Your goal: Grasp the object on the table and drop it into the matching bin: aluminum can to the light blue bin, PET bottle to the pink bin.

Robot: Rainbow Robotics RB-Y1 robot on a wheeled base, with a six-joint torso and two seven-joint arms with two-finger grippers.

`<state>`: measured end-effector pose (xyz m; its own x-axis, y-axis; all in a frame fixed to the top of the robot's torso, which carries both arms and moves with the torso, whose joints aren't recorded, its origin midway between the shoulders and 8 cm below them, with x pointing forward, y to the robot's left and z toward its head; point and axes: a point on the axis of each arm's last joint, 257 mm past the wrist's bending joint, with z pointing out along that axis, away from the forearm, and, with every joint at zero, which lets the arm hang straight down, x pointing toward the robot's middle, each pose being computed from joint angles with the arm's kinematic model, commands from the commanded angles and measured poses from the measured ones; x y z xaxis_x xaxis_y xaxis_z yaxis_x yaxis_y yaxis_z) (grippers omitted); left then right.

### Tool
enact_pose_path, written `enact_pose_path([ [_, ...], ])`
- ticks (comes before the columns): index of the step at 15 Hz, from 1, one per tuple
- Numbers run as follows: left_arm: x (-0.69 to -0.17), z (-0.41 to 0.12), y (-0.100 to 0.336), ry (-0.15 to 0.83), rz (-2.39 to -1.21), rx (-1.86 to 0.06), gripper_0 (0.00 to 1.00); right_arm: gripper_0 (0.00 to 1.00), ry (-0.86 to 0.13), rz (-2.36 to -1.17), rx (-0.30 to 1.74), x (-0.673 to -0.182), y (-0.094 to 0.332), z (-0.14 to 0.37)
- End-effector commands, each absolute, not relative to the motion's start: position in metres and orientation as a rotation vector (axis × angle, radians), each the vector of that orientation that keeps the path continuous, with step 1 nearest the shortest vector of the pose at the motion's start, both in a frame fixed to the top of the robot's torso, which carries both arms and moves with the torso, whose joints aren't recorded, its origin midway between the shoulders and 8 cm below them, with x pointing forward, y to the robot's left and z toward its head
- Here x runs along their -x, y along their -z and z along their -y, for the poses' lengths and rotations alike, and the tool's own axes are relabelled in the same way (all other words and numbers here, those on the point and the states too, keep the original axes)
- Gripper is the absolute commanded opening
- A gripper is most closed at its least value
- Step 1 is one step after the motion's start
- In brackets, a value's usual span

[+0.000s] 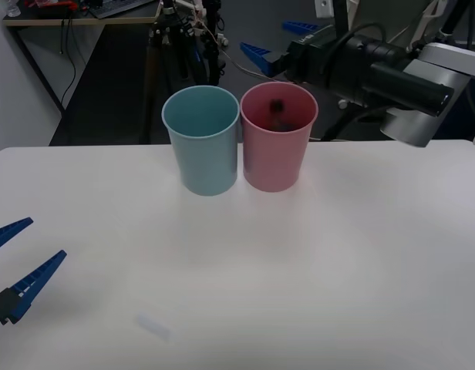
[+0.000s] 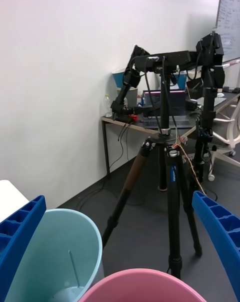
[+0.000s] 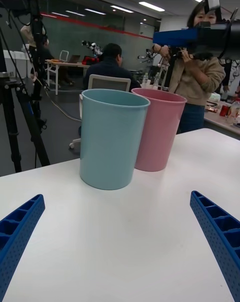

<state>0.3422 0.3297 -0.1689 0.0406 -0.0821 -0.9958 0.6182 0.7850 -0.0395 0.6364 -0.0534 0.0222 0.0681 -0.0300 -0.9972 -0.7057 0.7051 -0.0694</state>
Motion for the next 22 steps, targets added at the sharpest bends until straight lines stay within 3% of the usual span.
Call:
enact_pose_path([
  [1, -0.342, -0.33, 0.169, 0.567, -1.441, -0.465, 1.0, 1.0, -0.579, -1.418, 0.664, -0.632, -0.025, 0.057],
  [15, -0.342, -0.33, 0.169, 0.567, -1.441, -0.465, 1.0, 1.0, -0.657, -1.37, 0.619, -0.542, -0.032, 0.121],
  [22, -0.342, -0.33, 0.169, 0.567, -1.441, -0.465, 1.0, 1.0, -0.717, -1.377, 0.582, -0.497, 0.008, 0.159],
])
